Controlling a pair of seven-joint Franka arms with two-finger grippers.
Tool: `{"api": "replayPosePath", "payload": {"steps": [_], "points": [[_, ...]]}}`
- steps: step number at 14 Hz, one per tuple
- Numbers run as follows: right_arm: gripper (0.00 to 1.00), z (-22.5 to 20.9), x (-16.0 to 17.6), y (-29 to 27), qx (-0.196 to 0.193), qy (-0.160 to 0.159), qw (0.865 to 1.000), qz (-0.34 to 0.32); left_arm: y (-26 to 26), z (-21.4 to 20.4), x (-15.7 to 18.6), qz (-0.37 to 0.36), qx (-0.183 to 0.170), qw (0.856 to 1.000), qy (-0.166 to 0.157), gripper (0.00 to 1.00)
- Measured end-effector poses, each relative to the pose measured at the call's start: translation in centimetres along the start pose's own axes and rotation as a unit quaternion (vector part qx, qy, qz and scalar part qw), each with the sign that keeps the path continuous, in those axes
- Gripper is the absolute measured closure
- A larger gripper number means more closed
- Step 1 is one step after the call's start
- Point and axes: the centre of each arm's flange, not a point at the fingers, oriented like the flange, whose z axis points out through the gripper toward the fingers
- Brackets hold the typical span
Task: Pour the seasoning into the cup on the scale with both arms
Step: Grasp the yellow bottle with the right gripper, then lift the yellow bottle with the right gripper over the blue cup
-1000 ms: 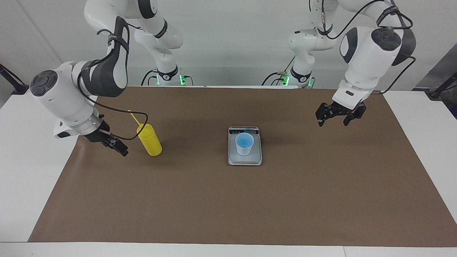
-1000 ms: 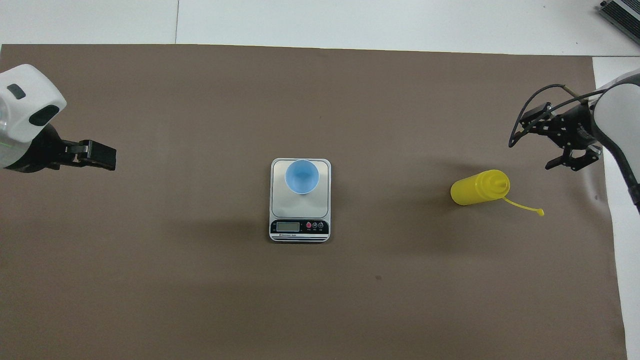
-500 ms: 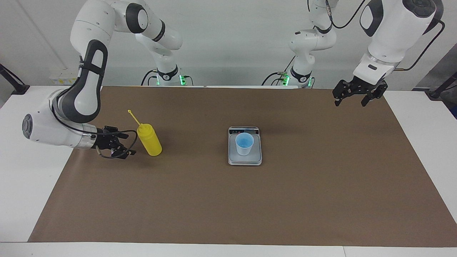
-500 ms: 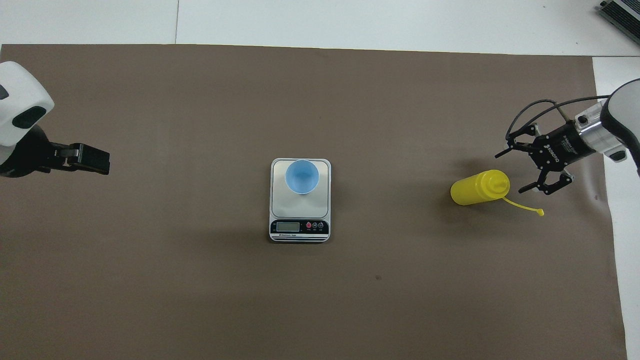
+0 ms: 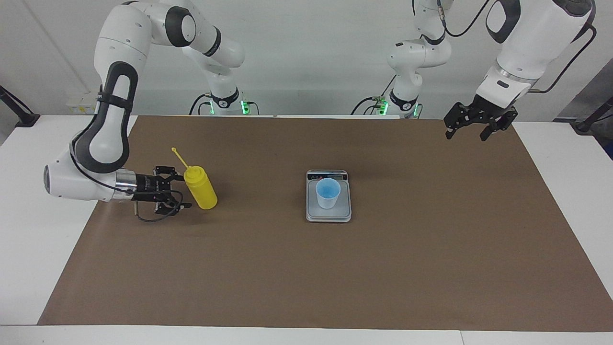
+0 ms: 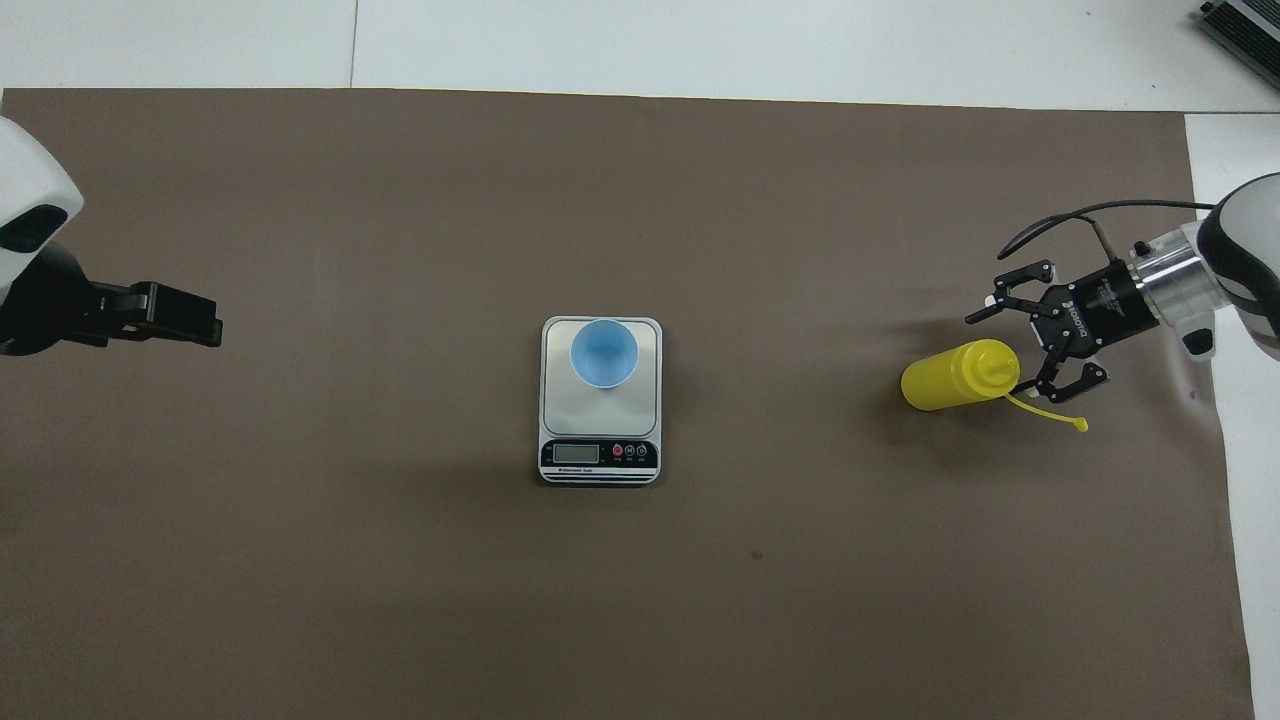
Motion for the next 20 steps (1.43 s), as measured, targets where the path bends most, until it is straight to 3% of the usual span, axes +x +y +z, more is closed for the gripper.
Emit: {"api": "replayPosePath", "payload": {"steps": [5,9,10,12,13,16,18,20], "points": [[0.00,1.7,0.5,1.0,0.007,-0.041,0.999,0.019,-0.2,-0.3,-0.4,0.000,0.008,1.000,-0.003,0.00],[0.00,2.6,-0.6,0.7,0.001,-0.044,0.999,0.013,-0.3,-0.3,-0.6,-0.001,0.010,1.000,-0.011,0.00],[0.05,3.0,-0.9,0.7,-0.003,-0.044,0.999,0.011,-0.3,-0.3,-0.6,-0.001,0.010,1.000,-0.011,0.00],[0.30,3.3,-1.4,0.4,-0.001,-0.041,0.999,0.008,-0.3,-0.4,-0.7,0.000,0.011,1.000,-0.010,0.00],[0.34,3.2,-1.8,0.2,0.003,-0.035,0.999,0.004,-0.2,-0.4,-0.7,0.001,0.011,1.000,-0.010,0.00],[0.34,3.7,-5.7,-1.5,0.024,0.000,1.000,0.008,-0.1,-0.4,-0.7,0.001,0.011,1.000,-0.010,0.00],[0.34,5.7,-11.2,-3.5,0.042,0.037,0.998,0.022,-0.2,-0.4,-0.7,0.000,0.011,1.000,-0.010,0.00],[0.40,9.6,-18.0,-5.2,0.047,0.104,0.993,0.032,-0.4,-0.5,-0.7,-0.001,0.011,1.000,-0.010,0.00]]}}
